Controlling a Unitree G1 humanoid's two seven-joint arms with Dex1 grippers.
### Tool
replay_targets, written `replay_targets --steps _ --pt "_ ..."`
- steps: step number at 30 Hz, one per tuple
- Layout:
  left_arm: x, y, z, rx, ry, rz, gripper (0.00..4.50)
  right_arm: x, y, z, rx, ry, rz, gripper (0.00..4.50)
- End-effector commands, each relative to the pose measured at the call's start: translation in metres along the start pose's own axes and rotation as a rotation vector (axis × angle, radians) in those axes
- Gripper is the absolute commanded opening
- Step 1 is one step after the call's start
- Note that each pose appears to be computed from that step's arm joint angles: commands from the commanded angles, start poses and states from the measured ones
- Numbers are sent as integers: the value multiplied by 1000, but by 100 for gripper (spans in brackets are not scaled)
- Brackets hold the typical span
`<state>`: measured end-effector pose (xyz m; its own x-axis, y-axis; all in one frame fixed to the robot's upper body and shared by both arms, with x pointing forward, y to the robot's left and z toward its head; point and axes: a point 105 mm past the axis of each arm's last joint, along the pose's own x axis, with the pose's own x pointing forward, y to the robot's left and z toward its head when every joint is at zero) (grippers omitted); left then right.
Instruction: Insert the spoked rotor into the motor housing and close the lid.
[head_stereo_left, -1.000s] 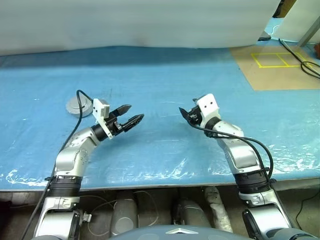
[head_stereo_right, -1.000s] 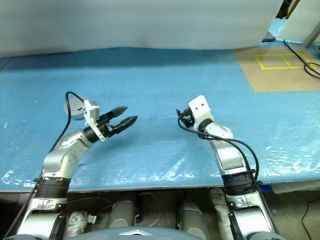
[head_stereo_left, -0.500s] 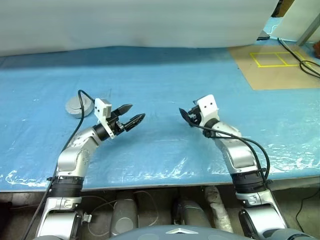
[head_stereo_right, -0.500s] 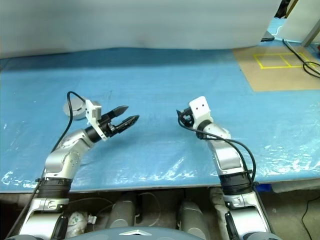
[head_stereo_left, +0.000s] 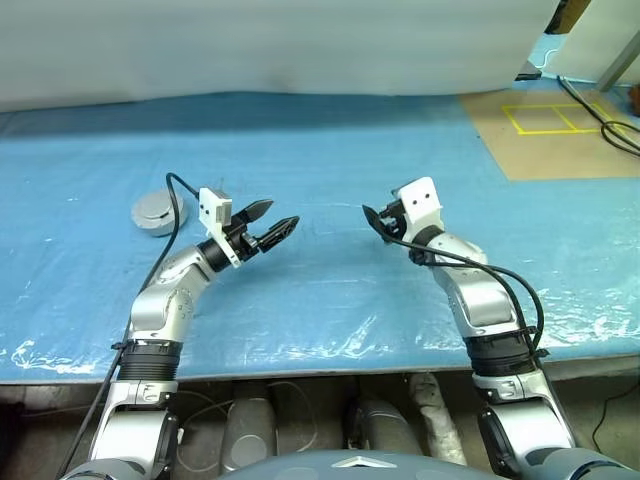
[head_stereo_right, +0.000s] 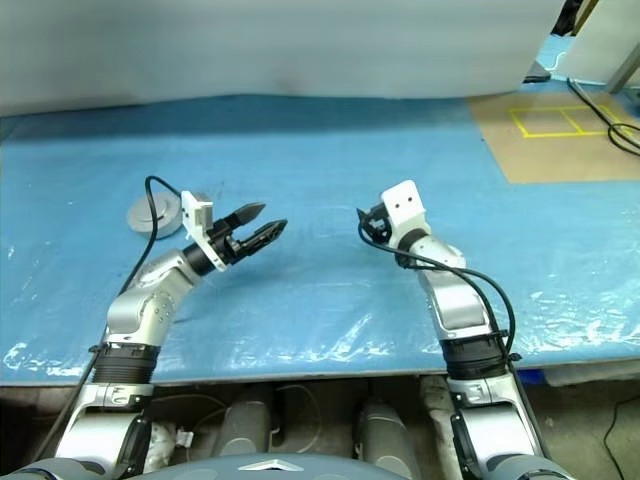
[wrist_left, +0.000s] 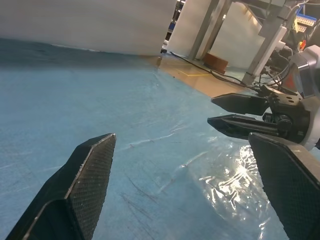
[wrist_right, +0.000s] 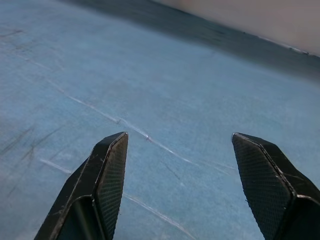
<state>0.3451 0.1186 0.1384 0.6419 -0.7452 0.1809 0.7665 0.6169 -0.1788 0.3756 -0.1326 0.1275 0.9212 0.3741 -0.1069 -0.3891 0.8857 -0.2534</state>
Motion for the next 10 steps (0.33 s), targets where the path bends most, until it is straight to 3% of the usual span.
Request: replay_targets --steps 1,10 --pt "5 1 17 50 -52 -5 448 -4 -5 16 -13 -54 -27 346" --pt "8 0 18 56 -50 -27 448 -6 -8 16 -26 -52 -41 346"
